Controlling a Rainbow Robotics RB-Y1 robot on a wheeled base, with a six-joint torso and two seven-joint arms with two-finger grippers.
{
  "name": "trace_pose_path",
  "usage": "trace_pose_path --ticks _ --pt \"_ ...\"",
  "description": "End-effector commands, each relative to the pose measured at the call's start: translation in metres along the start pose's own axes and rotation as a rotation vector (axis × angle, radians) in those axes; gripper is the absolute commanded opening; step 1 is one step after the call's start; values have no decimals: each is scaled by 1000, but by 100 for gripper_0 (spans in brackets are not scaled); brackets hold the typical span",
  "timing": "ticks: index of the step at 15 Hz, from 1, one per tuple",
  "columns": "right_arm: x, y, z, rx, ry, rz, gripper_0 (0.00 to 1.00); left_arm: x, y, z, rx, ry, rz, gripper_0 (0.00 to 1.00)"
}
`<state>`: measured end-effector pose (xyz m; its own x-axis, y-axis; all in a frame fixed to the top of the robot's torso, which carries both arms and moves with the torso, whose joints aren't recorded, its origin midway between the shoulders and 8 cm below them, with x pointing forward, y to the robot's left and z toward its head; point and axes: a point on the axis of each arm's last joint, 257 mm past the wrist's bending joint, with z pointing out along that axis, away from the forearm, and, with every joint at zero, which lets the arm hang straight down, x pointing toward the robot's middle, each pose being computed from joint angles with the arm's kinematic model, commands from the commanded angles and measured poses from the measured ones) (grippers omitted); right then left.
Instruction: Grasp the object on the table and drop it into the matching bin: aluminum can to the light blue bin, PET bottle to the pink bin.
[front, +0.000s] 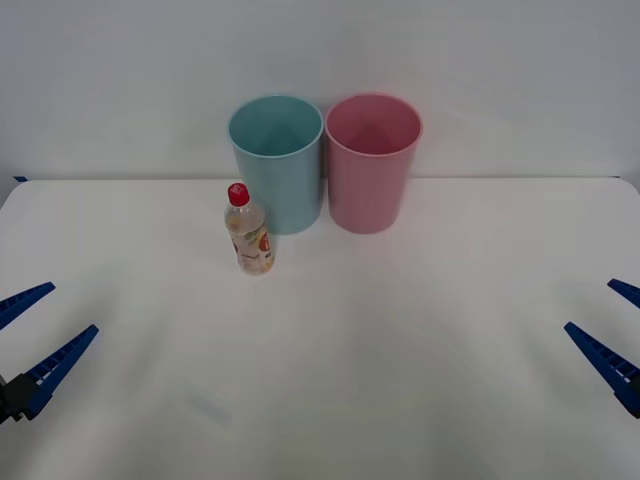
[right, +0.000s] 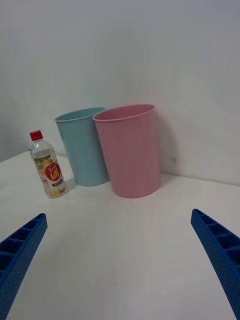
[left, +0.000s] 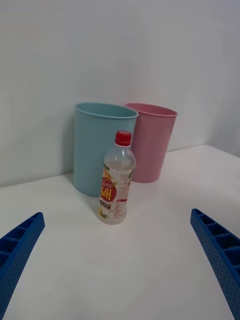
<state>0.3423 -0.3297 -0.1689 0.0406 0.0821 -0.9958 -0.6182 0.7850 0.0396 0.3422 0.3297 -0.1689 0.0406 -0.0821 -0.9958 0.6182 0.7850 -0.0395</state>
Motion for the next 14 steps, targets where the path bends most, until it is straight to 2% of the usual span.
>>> trace_pose_path --ticks 1,2,5,10,14 --pt "0 0 0 0 0 0 100 0 0 0 0 0 0 100" --pt "0 0 0 0 0 0 100 4 12 -3 -52 -17 -32 100" --pt "0 0 0 0 0 0 100 1 16 0 -54 -21 -33 100" --pt "0 0 0 0 0 0 100 17 8 6 -45 9 -57 100" --pt "0 0 0 0 0 0 100 39 -2 20 -26 61 -62 100"
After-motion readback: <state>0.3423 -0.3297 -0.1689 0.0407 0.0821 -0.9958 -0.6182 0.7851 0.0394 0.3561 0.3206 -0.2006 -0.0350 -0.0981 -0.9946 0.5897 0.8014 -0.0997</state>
